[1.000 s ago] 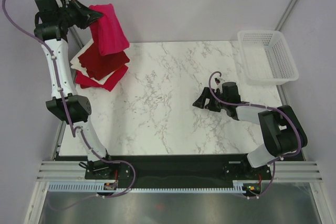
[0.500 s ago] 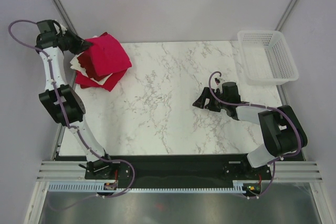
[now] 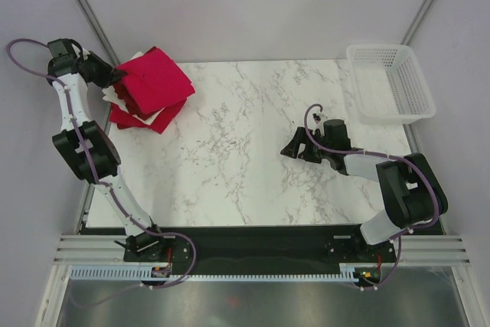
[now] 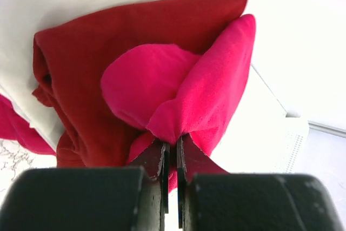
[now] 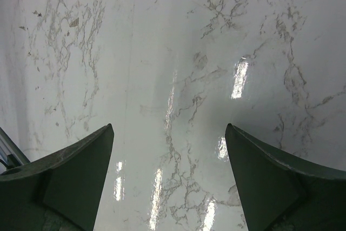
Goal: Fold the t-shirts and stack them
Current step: Neatly place the folded tshirt to the corner
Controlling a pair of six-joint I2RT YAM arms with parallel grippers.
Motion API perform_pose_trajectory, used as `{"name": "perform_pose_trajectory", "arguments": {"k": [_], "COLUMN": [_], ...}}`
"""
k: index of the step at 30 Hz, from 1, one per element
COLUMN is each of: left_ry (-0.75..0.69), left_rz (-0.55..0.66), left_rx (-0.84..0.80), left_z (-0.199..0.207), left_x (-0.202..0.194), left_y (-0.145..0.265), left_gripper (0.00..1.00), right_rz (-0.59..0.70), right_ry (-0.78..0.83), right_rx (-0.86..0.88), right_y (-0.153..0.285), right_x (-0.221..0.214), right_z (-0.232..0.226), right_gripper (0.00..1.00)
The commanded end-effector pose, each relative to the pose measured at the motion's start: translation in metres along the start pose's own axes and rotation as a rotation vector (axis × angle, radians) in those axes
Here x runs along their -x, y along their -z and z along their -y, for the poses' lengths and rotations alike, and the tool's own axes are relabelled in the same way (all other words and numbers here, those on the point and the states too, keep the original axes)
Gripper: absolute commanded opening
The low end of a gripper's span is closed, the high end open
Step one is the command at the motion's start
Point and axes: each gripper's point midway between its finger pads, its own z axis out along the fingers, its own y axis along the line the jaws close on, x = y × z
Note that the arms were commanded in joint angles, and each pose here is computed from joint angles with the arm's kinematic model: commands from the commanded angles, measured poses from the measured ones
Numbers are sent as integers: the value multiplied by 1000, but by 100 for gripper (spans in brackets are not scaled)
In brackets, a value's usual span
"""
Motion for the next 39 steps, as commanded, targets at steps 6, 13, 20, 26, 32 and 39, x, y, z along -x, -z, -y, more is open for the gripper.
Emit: {"name": "perform_pose_trajectory", "arguments": {"k": [6, 13, 20, 26, 32, 39], "left_ry": [2, 62, 116, 107, 90, 70], "left_rz": [163, 108, -8, -20, 19, 61], "left_rx": [134, 303, 345, 286, 213, 166], "left_z": [-25, -103, -148, -130, -95, -63], "left_x": [37, 24, -9, -10, 2, 5], "left_y": [11, -23, -54, -49, -26, 5], "left_gripper": [2, 2, 2, 24, 54, 59], "right_rz": [-63, -65, -69, -70, -70, -68], "right_ry": [-31, -29, -32, -31, -31, -31], "right_rx": [-46, -44, -47, -46, -47, -46], "right_y": [-2, -2, -3, -3, -3, -3], "right_x": [-18, -18, -18, -19, -18, -18], "right_z": [13, 13, 14, 14, 14, 13], "right_gripper": [93, 94, 94, 94, 94, 94]}}
